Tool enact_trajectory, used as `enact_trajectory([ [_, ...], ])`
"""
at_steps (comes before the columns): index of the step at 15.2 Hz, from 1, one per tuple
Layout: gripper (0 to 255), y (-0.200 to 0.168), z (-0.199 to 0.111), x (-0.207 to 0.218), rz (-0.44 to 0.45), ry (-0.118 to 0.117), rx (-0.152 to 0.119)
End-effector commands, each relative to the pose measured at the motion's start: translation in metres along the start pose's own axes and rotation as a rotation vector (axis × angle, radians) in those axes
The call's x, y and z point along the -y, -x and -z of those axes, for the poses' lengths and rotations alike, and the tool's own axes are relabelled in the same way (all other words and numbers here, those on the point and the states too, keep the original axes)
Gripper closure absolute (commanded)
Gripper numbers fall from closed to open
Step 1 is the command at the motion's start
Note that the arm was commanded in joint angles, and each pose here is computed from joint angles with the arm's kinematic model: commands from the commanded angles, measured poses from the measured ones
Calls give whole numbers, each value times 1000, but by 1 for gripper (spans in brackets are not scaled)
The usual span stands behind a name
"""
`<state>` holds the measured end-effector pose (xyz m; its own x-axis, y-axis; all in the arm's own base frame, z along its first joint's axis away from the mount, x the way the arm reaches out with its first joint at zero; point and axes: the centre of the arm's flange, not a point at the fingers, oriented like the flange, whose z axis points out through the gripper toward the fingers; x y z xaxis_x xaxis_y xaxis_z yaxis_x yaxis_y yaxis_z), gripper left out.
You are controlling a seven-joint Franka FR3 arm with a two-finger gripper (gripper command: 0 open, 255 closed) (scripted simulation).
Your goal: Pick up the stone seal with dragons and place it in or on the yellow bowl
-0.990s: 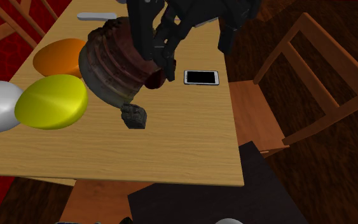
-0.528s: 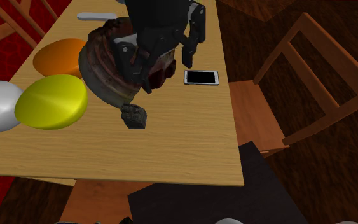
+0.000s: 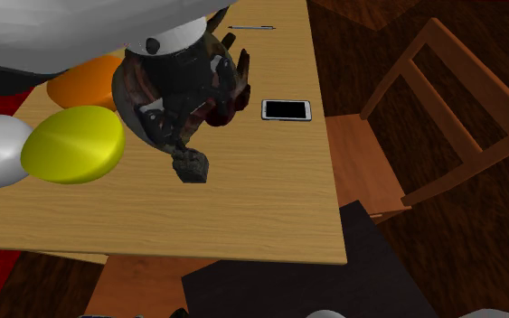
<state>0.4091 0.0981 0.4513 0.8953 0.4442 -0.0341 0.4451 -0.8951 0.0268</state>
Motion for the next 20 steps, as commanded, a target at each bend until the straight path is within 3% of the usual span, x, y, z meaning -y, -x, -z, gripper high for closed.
enact_trajectory([
  [1,0,-19,-18,7,43,4,-6],
  [8,0,-76,-84,38,188,17,-16],
  [16,0,-77,-125,38,189,17,-16],
  [20,0,-77,-125,38,189,17,-16],
])
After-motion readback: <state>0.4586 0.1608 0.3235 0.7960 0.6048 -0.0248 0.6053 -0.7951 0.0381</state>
